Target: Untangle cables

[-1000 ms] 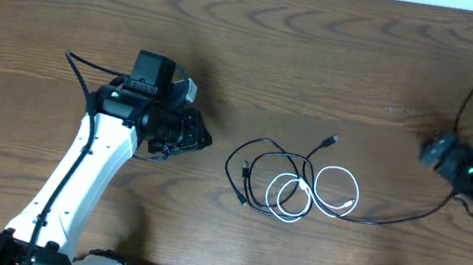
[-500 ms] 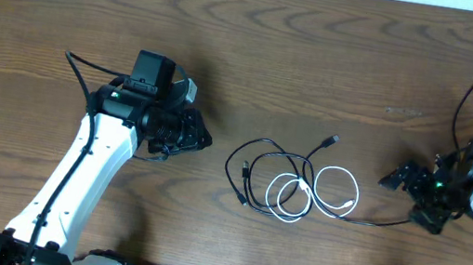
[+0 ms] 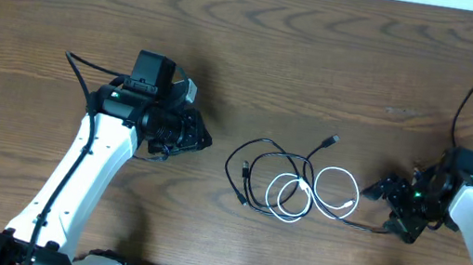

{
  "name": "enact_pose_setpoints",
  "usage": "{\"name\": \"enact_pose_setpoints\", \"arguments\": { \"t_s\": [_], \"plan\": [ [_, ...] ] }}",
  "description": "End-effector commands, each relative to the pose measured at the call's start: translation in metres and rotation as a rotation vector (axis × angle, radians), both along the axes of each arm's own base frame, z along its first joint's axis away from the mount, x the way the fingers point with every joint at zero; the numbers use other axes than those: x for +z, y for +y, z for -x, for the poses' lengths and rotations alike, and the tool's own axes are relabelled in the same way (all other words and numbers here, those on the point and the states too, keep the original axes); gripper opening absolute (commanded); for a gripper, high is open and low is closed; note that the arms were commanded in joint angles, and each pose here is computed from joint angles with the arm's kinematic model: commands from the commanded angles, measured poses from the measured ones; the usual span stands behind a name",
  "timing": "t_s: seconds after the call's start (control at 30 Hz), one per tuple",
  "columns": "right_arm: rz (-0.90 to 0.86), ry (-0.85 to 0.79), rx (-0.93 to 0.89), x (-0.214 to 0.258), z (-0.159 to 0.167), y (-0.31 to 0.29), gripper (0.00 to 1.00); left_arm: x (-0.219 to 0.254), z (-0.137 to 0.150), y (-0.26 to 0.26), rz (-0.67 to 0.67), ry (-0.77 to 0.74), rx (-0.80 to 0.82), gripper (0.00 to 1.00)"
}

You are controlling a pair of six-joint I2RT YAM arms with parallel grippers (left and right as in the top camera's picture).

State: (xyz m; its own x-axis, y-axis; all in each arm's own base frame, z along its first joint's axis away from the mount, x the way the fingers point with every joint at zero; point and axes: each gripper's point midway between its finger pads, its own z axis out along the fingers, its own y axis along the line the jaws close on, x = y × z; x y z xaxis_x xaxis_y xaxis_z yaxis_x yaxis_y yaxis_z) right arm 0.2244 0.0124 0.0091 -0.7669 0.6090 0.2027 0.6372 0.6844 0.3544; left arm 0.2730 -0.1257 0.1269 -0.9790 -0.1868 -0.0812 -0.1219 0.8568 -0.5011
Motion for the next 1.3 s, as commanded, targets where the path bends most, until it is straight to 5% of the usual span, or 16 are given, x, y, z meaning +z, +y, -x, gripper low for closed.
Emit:
{"name": "enact_pose_setpoints", "arguments": {
  "t_s": [0.0, 0.17, 0.6, 0.8, 1.07, 1.27],
  "plan": [
    [-0.012, 0.085, -0.005, -0.008, 0.021, 0.006, 0.88, -0.003, 0.003, 0.002, -0.016, 0.0, -0.014, 0.34],
    [-0.043, 0.142, 0.027, -0.003, 0.037, 0.012, 0.99, -0.003, 0.004, 0.002, -0.016, 0.0, -0.014, 0.34],
    [0.03, -0.023, 0.045, 0.055, 0.012, -0.002, 0.99, -0.004, 0.007, 0.003, -0.019, 0.014, -0.014, 0.33],
    [0.019, 0.013, 0.078, 0.069, 0.038, 0.013, 0.99, -0.004, 0.007, 0.003, -0.019, 0.013, -0.014, 0.34],
    [0.044, 0.205, -0.165, 0.019, 0.074, 0.016, 0.98, -0.004, 0.007, 0.003, -0.02, 0.016, -0.014, 0.34],
    [0.049, 0.146, -0.185, -0.015, 0.076, 0.016, 0.93, -0.004, 0.008, 0.003, -0.02, 0.018, -0.014, 0.34]
  ]
}}
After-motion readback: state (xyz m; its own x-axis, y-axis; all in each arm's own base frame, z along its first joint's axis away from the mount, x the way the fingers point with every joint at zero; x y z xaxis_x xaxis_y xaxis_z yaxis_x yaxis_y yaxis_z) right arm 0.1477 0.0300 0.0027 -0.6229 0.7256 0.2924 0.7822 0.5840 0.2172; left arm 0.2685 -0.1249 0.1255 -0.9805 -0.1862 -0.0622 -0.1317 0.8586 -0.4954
